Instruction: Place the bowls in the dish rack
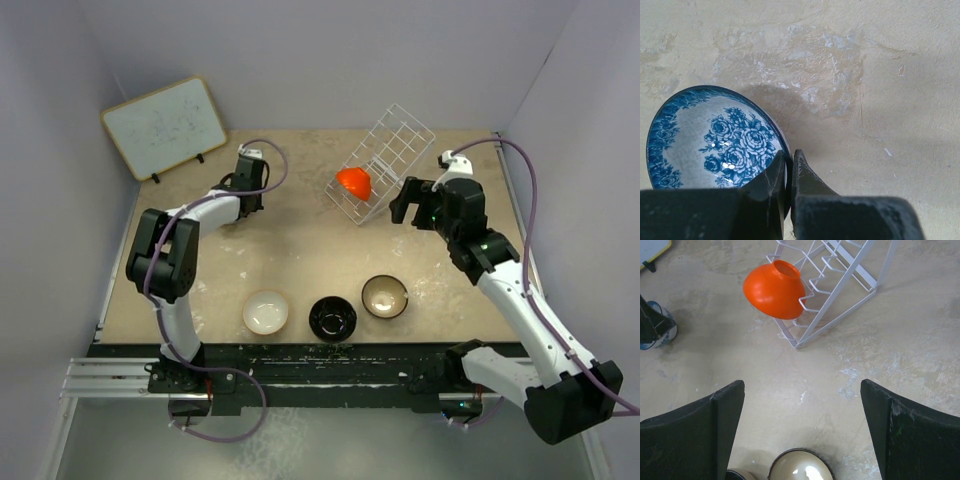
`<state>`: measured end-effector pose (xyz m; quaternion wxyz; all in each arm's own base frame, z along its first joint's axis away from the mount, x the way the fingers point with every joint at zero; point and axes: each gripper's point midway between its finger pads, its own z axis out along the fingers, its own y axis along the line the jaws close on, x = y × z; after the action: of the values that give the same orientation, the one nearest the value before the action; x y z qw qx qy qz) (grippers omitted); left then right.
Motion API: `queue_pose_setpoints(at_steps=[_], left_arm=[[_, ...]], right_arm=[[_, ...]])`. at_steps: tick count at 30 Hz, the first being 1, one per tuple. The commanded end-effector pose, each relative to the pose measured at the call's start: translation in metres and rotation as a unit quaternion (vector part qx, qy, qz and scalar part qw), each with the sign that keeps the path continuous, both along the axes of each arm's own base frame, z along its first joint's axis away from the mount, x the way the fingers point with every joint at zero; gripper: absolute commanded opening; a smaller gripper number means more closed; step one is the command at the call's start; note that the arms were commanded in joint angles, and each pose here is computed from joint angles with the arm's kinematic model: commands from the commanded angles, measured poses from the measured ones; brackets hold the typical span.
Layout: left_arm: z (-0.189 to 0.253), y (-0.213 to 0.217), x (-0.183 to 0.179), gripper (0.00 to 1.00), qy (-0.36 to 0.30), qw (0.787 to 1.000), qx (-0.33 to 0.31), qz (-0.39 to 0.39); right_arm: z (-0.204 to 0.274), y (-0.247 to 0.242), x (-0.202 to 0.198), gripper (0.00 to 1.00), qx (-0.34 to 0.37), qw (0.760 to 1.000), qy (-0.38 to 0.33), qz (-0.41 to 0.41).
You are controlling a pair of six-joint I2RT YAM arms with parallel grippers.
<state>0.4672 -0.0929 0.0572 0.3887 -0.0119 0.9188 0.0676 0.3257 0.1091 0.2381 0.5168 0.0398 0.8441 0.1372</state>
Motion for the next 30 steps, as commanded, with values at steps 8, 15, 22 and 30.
queue_pose_setpoints(at_steps=[8,15,22,30], left_arm=[[0.104,-0.073,-0.003,0.00,-0.125,0.961,-0.233,-0.079],[0.211,-0.111,-0.021,0.00,-0.235,0.866,-0.424,-0.121],[0.300,-0.116,-0.044,0.00,-0.318,0.743,-0.574,-0.129],[0.348,-0.134,-0.060,0.00,-0.394,0.598,-0.683,-0.145]], right_arm=[[0.028,-0.011,-0.004,1.00,0.003,0.999,-0.037,-0.020],[0.058,-0.012,-0.008,1.00,0.010,0.998,-0.059,-0.020],[0.079,-0.016,-0.017,1.00,0.014,0.997,-0.073,-0.021],[0.090,-0.015,-0.025,1.00,0.016,0.997,-0.077,-0.010]])
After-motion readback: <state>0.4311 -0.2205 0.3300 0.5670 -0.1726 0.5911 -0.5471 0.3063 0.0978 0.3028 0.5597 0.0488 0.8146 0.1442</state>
